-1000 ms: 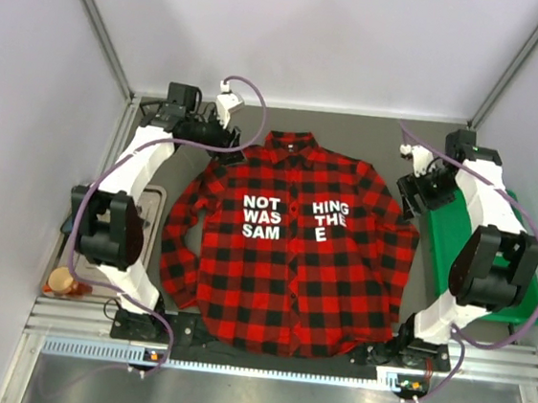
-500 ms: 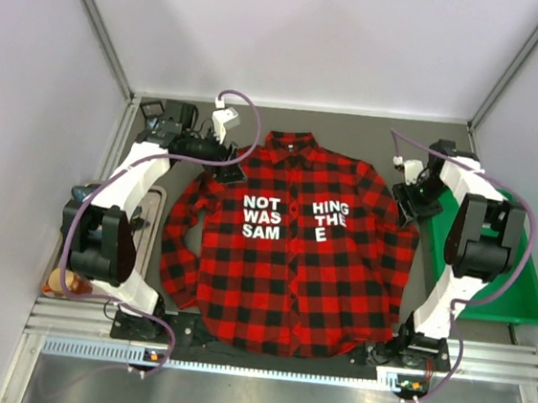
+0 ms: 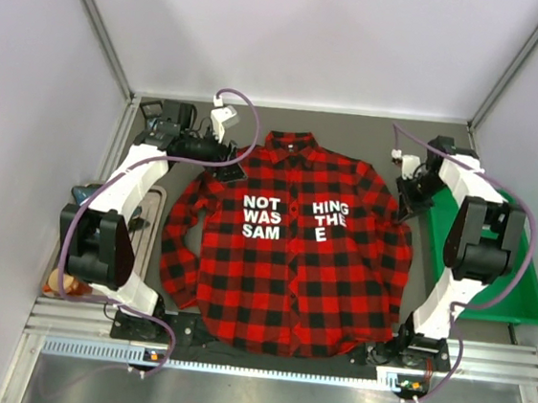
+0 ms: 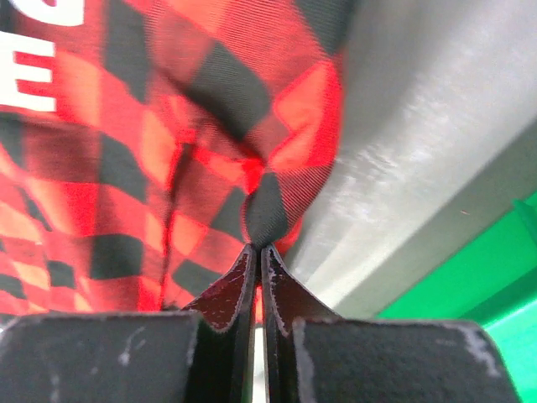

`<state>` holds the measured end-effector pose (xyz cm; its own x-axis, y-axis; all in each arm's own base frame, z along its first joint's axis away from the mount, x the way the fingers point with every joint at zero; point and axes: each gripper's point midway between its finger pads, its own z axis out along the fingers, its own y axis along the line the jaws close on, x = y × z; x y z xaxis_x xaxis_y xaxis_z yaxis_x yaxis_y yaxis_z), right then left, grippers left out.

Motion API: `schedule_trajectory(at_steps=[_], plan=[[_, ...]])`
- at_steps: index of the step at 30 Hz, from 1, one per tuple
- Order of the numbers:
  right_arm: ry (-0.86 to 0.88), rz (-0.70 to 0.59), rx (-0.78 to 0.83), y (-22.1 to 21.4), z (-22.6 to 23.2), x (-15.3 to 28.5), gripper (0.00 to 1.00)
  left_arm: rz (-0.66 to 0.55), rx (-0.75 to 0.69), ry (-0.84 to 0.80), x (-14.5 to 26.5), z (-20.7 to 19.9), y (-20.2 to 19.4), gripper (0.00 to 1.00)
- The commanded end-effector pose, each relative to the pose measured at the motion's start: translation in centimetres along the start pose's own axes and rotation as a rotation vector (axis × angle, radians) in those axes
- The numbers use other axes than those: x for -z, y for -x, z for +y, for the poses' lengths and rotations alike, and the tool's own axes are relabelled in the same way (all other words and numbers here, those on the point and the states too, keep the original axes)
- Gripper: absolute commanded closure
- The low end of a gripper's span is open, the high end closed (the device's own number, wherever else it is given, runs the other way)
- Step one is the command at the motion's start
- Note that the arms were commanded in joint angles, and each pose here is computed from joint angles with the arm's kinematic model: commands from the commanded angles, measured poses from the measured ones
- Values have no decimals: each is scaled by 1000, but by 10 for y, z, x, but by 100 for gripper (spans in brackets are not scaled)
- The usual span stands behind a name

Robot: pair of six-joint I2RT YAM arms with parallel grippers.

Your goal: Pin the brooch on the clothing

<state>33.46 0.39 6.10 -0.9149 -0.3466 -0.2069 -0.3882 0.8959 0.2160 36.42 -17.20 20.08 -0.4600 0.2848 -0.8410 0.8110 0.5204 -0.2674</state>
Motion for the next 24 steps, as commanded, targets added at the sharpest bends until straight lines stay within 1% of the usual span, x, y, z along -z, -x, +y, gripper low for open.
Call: schedule_trajectory(at_steps=[1,2,4,6,8,9,12,14,15,16,17,18,19,21,22,23,24], plan=[[91,-177,109,34,68,44,100,-58,-53,-1,10,-10,17,25],[115,-166,167,37,92,39,100,-61,-50,0,11,-10,18,25],[159,-154,181,37,119,34,100,-56,-41,5,10,-10,15,25],[216,-112,214,37,154,18,100,-53,-30,5,10,-10,13,25],[250,-49,232,35,173,-3,100,-49,-23,7,10,-11,10,25],[273,-28,271,35,195,-11,100,-44,-18,10,10,-11,9,25],[323,16,313,35,225,-27,99,-32,-17,19,11,-11,4,25],[372,1,336,38,240,-22,89,-31,-20,24,12,-11,3,25],[391,-22,351,38,244,-13,81,-31,-18,24,12,-11,2,25],[384,-29,359,37,244,-8,70,-31,-15,22,12,-11,2,25],[379,-31,376,32,242,-2,63,-30,-11,19,11,-11,2,25],[370,-67,423,31,241,11,60,-33,-12,16,11,-11,3,25],[354,-65,416,24,232,21,49,-34,-11,15,11,-11,3,25],[345,-68,429,12,216,34,39,-36,-10,9,10,-12,5,25],[327,-68,391,0,200,51,33,-39,-17,10,11,-12,5,25],[323,-49,382,-12,191,55,31,-40,-18,12,11,-12,6,25],[309,-41,429,-22,179,59,30,-41,-18,8,11,-12,6,25]])
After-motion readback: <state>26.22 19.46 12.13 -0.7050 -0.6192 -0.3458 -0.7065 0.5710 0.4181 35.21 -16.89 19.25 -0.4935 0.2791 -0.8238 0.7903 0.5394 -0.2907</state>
